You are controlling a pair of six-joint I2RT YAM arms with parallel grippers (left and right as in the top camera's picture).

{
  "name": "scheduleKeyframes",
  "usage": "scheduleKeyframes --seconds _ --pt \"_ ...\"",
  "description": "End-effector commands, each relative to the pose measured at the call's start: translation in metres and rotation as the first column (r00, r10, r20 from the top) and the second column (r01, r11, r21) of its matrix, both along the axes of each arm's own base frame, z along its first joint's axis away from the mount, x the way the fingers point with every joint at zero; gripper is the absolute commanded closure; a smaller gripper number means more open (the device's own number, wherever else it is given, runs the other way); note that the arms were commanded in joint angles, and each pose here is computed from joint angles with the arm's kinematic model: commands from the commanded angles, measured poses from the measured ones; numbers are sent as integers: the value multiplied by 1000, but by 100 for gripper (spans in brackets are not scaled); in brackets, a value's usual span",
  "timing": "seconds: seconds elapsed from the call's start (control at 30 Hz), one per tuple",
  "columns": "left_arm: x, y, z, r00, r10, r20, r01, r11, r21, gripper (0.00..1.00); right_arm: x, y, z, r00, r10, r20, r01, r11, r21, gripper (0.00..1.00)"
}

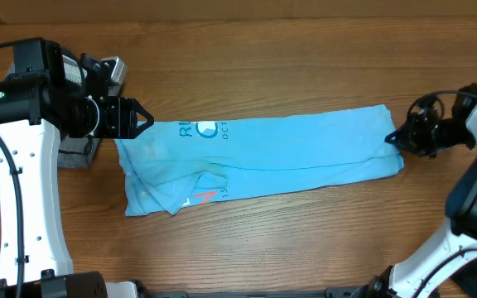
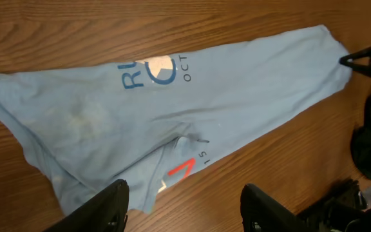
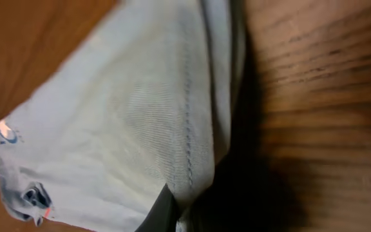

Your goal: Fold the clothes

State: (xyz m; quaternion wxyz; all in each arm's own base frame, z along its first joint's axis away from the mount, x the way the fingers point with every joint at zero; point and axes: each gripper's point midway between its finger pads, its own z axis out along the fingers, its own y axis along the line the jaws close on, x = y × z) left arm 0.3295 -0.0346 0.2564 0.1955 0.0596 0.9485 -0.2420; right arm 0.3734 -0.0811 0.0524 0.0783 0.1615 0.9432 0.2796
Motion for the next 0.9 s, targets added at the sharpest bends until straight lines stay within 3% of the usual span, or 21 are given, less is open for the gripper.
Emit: scheduleKeyframes --seconds 0.0,0.4,0.53,0.87 --pt "-1 -5 10 999 -26 36 26 1000 -1 41 16 0 58 990 13 141 0 996 -89 96" --pt "-6 -6 8 1000 -26 11 26 1000 -6 41 10 81 49 986 164 13 -160 974 -159 96" --pt "-7 -7 8 1000 -28 8 28 1000 -7 41 0 129 46 960 277 -31 -278 945 -171 96" --pt "-8 -7 8 1000 -29 4 29 1000 -8 42 -17 196 37 919 382 -95 -394 883 -257 96"
